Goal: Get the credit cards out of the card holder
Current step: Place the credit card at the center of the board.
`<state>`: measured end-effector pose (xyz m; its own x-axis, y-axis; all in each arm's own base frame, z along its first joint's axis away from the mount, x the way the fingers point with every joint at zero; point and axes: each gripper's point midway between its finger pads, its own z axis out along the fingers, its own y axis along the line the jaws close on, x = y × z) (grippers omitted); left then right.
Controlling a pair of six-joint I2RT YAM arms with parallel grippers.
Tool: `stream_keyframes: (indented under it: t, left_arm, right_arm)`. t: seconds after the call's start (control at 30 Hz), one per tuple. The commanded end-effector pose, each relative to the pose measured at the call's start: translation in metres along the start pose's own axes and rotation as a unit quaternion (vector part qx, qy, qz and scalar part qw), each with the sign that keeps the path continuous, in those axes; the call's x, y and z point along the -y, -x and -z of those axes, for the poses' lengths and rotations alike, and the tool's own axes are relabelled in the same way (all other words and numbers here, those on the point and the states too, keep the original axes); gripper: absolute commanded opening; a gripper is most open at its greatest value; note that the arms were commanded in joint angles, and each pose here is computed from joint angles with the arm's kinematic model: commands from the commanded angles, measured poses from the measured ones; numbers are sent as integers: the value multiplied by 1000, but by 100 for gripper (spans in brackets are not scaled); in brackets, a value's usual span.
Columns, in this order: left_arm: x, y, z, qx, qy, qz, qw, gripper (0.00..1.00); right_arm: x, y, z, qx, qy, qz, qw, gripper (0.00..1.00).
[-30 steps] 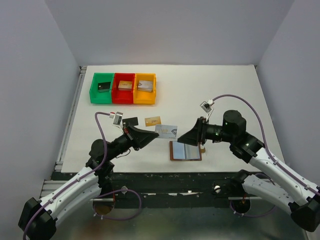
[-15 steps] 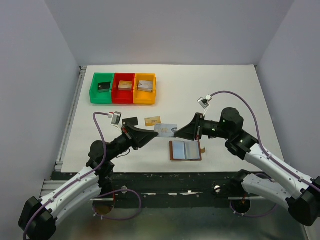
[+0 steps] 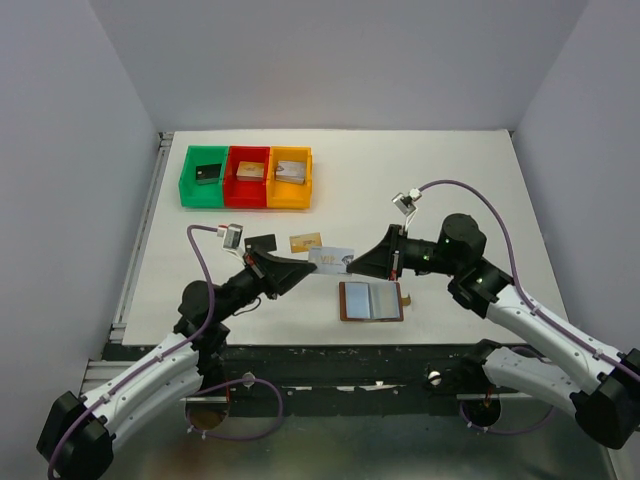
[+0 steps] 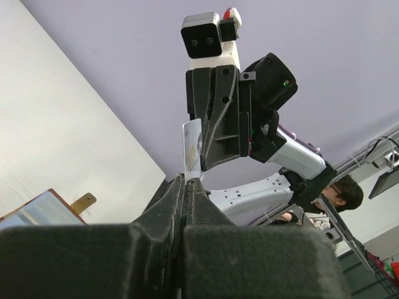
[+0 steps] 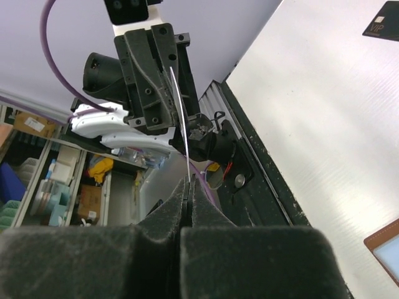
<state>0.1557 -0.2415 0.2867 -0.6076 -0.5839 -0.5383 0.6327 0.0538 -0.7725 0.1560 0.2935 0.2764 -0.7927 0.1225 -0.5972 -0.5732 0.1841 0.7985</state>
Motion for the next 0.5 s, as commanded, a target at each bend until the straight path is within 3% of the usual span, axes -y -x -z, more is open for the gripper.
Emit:
stream_keyframes:
  t: [0.0, 0.03, 0.07, 0.1, 0.27, 0.37, 0.47]
  left_arm:
    - [-2, 5, -2, 10, 6, -9, 1000, 27]
    - [-8, 6, -2, 8, 29, -7, 1000, 54]
    - [-15, 7, -1, 8, 53, -19, 998, 68]
    - [-21, 11, 2, 13, 81, -31, 996, 99]
    - [-38, 46, 33, 63, 210, -105, 970, 99]
    - [-47, 57, 56, 68, 284, -135, 947, 99]
    - [-50, 49, 68, 38, 303, -149, 941, 99]
  right_arm:
    - [-4, -1, 1, -3, 10, 9, 1000, 0]
    - [-2, 1, 2, 0, -3, 13, 1000, 0]
    - [3, 3, 4, 2, -19, 12, 1000, 0]
    - [9, 6, 5, 3, -35, 14, 999, 0]
    - [68, 31, 19, 31, -135, -32, 990, 0]
    - [109, 38, 21, 3, -203, -43, 978, 0]
    - [142, 45, 14, -57, -239, -51, 968, 0]
